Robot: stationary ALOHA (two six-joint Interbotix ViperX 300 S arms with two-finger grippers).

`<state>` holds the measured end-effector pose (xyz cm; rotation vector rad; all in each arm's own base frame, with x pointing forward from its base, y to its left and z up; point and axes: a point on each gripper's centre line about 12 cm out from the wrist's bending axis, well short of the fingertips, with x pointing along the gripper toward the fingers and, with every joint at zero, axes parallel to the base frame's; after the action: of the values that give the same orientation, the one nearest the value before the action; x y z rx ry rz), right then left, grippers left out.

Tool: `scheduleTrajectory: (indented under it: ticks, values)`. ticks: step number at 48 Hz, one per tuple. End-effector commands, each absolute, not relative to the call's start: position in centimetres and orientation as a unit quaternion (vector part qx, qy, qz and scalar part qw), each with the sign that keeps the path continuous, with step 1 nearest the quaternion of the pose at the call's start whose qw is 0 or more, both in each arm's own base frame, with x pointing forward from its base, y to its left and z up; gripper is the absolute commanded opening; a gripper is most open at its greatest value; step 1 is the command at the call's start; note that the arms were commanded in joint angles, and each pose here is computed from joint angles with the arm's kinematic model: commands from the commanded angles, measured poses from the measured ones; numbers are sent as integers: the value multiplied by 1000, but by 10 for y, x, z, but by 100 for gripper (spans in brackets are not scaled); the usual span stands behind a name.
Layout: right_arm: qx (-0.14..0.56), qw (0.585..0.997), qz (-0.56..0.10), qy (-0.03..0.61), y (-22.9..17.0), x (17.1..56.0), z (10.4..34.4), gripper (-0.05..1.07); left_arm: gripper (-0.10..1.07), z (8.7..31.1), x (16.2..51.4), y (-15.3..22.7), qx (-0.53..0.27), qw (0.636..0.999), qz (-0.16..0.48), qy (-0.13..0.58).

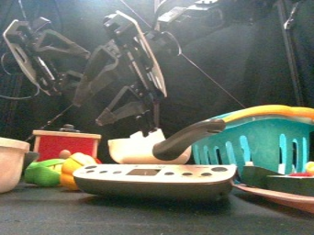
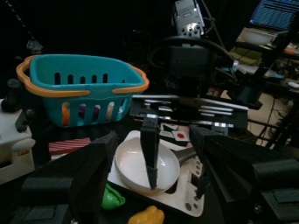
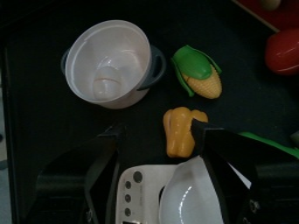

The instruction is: Grab pot lid

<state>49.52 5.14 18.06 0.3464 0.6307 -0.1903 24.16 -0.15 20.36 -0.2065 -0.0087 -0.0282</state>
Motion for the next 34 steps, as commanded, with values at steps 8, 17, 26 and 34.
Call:
scheduleTrajectory:
  ticks: [8,17,26,34]
  values:
    - [168,945,-82,270,47,473,227,93,99,204,244,-5,-85,996,-27,6]
    - [145,951,-80,260,40,456,240,93,99,213,248,0,-92,996,-14,-7]
    - [113,961,-76,240,32,432,259,93,99,226,250,20,-85,995,41,12]
    - [86,964,-83,237,18,410,262,93,99,254,250,32,-73,992,74,70]
